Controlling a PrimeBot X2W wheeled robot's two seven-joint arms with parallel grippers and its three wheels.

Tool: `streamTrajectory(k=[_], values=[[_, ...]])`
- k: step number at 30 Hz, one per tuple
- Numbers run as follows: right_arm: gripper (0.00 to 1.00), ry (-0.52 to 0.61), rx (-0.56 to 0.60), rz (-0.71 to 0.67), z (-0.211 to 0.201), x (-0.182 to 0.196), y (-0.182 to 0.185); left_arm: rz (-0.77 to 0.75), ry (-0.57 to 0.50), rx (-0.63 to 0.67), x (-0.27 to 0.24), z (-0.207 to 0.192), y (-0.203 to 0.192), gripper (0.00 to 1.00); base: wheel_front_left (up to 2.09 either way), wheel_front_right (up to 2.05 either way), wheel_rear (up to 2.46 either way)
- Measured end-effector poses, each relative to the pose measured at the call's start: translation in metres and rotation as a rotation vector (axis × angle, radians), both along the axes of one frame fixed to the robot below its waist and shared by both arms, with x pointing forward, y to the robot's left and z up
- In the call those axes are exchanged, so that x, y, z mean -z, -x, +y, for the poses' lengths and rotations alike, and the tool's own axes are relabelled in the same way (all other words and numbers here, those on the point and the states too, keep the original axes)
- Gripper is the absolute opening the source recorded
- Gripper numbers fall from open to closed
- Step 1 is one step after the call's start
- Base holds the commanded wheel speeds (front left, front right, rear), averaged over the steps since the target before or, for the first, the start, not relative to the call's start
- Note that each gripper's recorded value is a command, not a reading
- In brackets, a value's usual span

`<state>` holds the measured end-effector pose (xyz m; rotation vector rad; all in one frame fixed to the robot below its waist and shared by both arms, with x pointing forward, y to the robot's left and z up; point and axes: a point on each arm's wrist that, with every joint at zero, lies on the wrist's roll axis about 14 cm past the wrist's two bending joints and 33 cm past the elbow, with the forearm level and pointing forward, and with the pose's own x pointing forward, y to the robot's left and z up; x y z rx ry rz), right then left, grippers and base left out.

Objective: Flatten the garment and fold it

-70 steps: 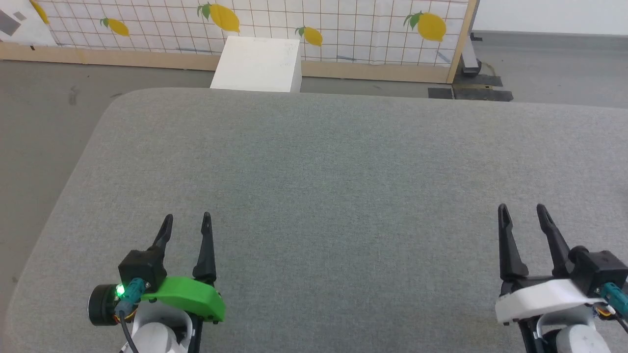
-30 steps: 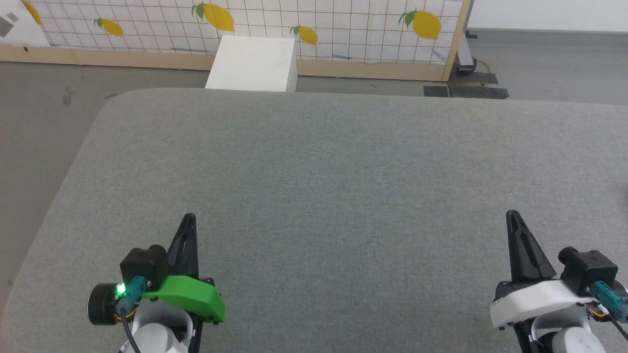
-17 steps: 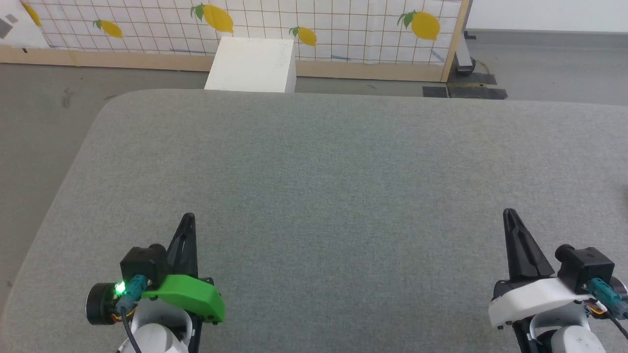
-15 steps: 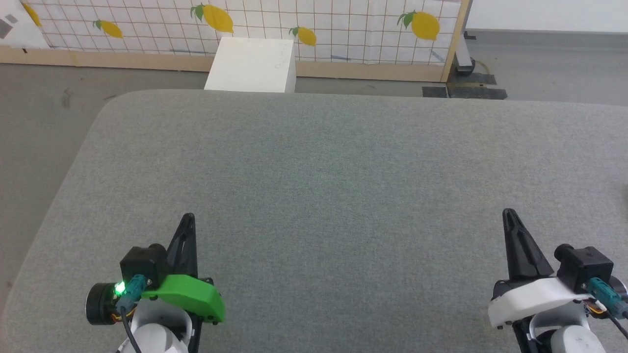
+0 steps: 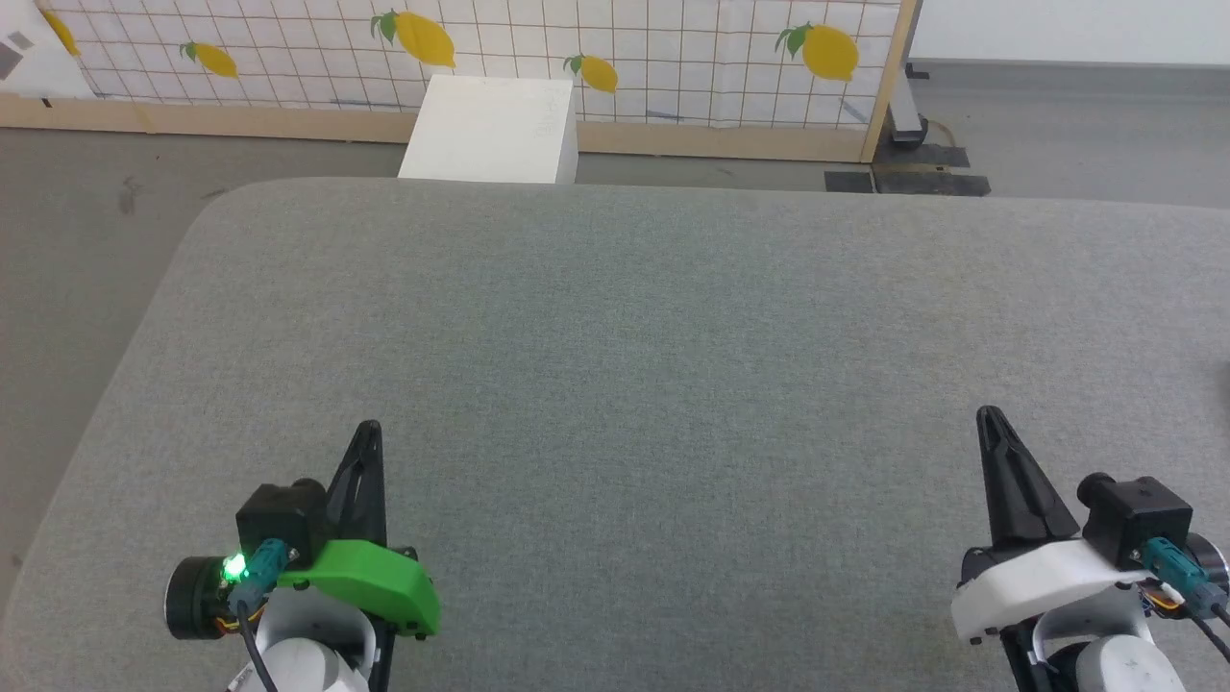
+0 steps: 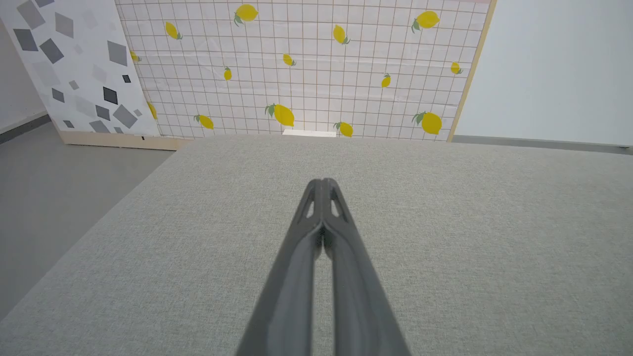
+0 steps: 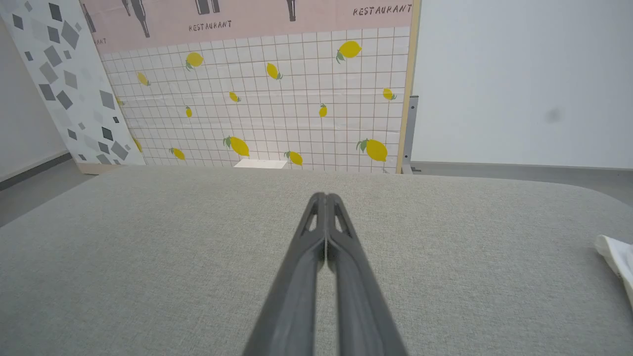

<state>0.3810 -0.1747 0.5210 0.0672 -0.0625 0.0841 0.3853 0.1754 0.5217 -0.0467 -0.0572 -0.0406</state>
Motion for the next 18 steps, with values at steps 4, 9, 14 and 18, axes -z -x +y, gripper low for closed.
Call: streamTrajectory(k=[4,9,14,18], values=[[0.0,0.009,-0.004,0.003,0.0011,-0.0005,0.0002,0.0,-0.004,-0.001,-0.0015,-0.0003,-0.0003,0.0,0.0,0.0,0.0],[0.0,0.019,-0.008,0.006,0.0024,-0.0012,0.0006,0.001,-0.02,-0.001,-0.0026,-0.0013,0.0001,0.0,0.0,0.0,0.0],[0.0,0.026,-0.011,0.01,0.0034,-0.0015,0.0013,0.006,-0.022,-0.003,-0.0024,-0.0014,0.0014,0.0,0.0,0.0,0.0],[0.0,0.031,-0.014,0.016,0.0041,-0.001,0.0021,0.006,-0.025,-0.004,-0.0036,-0.0017,0.0017,0.0,0.0,0.0,0.0]])
